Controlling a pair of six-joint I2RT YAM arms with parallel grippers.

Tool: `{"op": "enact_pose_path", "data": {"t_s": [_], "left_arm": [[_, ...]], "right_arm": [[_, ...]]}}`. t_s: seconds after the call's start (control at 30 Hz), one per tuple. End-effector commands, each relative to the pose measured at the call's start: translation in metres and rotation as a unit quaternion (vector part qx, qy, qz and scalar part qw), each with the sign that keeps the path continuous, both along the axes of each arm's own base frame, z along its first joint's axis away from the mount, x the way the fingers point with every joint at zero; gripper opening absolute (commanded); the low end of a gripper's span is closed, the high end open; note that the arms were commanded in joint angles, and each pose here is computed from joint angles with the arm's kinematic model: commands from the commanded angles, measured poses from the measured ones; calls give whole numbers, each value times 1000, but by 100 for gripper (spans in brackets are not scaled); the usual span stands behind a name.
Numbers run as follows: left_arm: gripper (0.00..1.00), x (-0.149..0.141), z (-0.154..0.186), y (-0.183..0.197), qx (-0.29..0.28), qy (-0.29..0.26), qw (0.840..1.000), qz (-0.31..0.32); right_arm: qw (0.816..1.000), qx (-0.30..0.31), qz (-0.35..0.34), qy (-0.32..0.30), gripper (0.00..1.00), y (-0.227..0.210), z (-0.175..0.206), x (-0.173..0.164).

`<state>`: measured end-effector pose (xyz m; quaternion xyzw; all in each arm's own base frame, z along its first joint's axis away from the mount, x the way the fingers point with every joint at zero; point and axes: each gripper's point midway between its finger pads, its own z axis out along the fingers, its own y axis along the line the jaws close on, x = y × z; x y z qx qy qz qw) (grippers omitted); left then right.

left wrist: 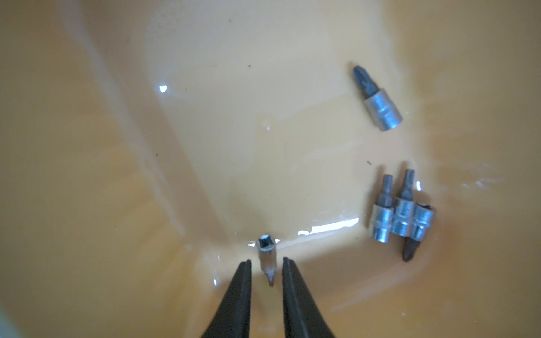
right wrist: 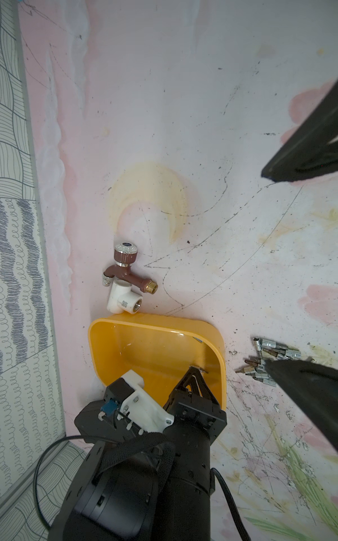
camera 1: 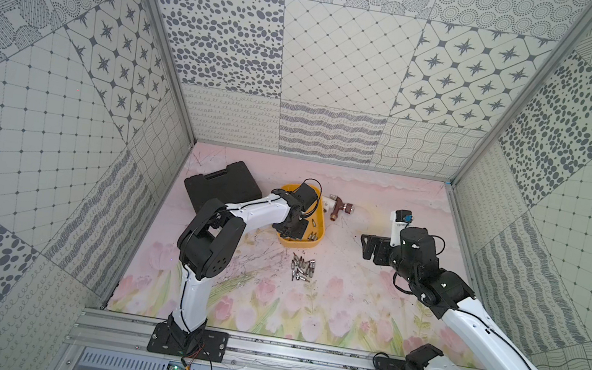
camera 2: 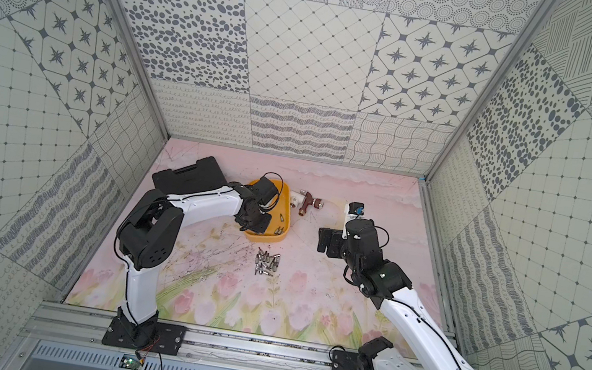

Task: Put the bit on the desktop into the storage box
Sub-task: Place the screwdriver bit in the storage box.

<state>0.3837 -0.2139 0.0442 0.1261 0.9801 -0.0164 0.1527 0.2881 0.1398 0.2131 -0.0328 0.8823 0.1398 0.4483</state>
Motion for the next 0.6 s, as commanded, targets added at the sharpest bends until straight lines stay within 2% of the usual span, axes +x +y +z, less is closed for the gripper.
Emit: {"op": "enact_pose_path", "data": {"t_s": [0.0,0.13,0.3,0.57], "left_arm": [[33,1,12,-2,-14,-8,1000,0],[42,1,20,-1,-19,-16,1000,2],[59,-3,38,-7,-48,-30,998,-11],[75,-11,78,-7,-85,-78,993,-21]], "right_arm": [[1000,17,-4,-23,97,0,13,4],[1000,15,-4,-27,97,0,16,4],[999,15,3,-30,97,1,21,4],[999,11,17,-33,96,4,28,3]]}}
